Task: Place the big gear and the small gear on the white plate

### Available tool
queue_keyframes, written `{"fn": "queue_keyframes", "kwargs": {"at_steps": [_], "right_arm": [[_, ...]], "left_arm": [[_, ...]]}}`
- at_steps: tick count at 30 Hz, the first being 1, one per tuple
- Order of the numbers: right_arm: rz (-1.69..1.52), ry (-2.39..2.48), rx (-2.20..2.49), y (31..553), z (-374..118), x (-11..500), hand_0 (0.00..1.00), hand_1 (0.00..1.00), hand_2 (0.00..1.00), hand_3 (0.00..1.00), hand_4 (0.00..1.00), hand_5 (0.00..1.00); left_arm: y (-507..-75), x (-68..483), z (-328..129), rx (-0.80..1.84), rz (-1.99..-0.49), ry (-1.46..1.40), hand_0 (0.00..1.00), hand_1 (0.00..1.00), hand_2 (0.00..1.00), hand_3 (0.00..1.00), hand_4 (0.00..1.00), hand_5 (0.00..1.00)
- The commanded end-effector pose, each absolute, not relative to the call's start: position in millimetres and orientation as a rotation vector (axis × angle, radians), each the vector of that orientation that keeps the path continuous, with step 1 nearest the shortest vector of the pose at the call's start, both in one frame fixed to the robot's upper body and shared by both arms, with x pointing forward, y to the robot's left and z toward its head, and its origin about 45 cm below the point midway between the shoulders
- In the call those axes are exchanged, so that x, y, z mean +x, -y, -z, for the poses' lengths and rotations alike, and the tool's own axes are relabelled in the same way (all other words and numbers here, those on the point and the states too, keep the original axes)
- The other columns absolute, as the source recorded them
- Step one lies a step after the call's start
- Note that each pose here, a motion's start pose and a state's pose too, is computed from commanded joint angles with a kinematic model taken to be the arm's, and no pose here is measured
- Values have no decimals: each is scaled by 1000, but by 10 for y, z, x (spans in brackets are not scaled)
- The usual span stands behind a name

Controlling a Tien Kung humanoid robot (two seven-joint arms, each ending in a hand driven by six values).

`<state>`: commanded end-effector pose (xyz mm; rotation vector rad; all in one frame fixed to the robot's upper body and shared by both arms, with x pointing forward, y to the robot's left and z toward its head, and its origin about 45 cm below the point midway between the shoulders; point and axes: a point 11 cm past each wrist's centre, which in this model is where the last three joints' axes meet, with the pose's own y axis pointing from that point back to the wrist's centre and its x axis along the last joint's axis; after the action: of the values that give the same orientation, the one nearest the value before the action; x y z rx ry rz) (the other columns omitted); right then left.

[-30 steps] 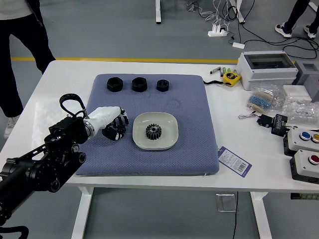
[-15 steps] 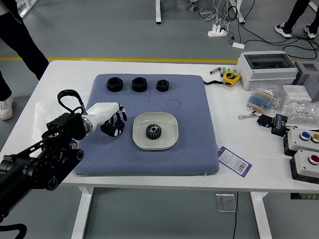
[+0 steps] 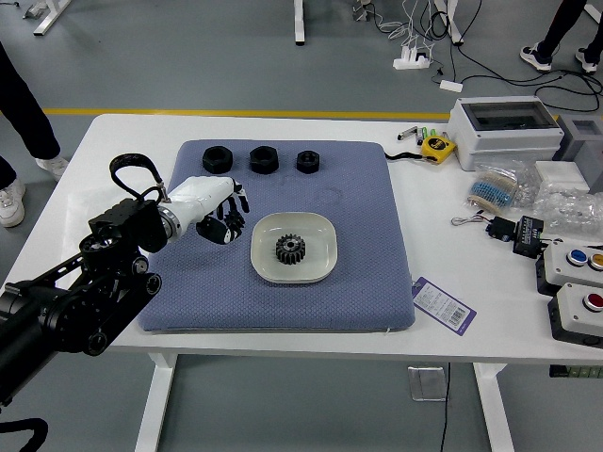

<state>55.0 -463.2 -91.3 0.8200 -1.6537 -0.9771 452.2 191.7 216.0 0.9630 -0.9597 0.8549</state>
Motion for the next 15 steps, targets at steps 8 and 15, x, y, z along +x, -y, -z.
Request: {"fn": "queue_keyframes", "kwargs": {"at_steps": [8,15], "right_arm": [[974,1655,822,4636,907,573,680,656,736,589,801,717],[971,1654,824,4639,903,590,681,656,736,589,800,717]], "left_arm": [[-1493,4429,-2260,878,-777,1012,377,421,483,566,664,39],[-1239,4416,-2207,854,-717,1025,384,431,489,564,670,42]]}}
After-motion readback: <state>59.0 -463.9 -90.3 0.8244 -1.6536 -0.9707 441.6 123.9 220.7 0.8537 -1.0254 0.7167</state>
